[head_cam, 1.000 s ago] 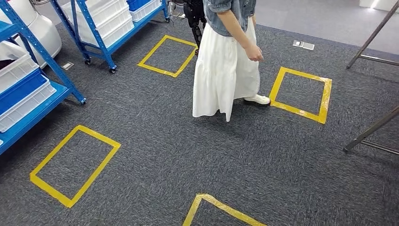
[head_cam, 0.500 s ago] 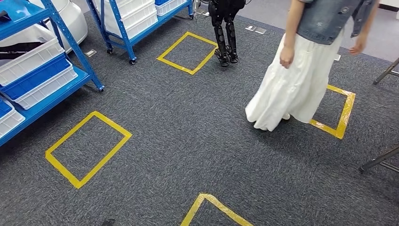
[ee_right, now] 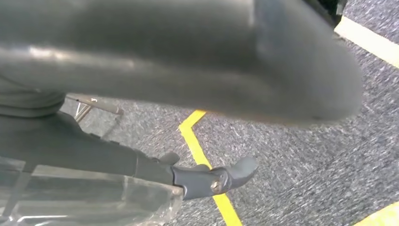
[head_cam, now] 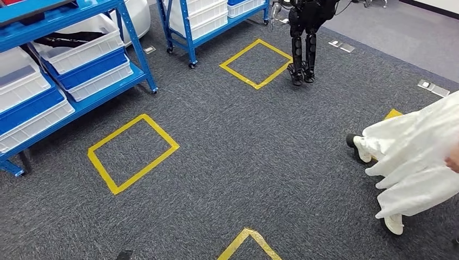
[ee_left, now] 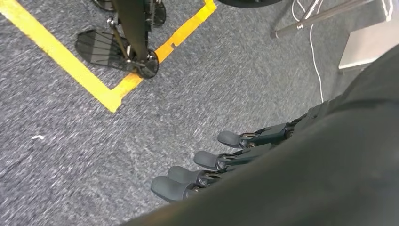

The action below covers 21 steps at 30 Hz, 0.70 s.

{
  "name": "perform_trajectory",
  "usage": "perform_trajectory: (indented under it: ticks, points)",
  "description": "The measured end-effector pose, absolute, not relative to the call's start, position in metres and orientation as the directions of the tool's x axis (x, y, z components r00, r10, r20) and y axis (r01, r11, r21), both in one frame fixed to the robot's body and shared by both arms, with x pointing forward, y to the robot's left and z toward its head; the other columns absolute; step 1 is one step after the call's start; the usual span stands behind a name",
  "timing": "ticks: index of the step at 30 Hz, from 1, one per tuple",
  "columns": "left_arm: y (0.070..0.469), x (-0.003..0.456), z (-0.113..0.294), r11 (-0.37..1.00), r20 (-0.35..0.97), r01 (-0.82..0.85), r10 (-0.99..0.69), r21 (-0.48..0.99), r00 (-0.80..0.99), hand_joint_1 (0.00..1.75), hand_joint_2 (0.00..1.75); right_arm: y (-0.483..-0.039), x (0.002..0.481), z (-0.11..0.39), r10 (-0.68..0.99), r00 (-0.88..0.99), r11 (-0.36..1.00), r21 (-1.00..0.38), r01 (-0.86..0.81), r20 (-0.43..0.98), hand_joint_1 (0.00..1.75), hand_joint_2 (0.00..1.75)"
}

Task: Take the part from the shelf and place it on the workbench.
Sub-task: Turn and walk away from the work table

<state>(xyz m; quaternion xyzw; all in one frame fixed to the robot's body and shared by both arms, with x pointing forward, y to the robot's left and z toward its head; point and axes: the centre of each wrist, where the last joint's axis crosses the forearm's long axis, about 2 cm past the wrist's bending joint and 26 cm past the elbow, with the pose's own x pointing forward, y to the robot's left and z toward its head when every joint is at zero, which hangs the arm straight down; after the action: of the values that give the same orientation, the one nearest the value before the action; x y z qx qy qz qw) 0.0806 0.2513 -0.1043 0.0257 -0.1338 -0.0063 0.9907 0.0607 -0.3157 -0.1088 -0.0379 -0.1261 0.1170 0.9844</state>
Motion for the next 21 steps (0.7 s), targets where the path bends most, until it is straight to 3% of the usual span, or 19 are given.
perform_trajectory:
  ticks: [21]
  points:
    - [0.25,0.0855,-0.1032,0.998,0.282,0.019,-0.037,0.063,0.959,0.0,0.0,-0.3125,0.0617,-0.1088,0.261,0.936,0.965,-0.103,-0.243,0.236,0.0,0.0]
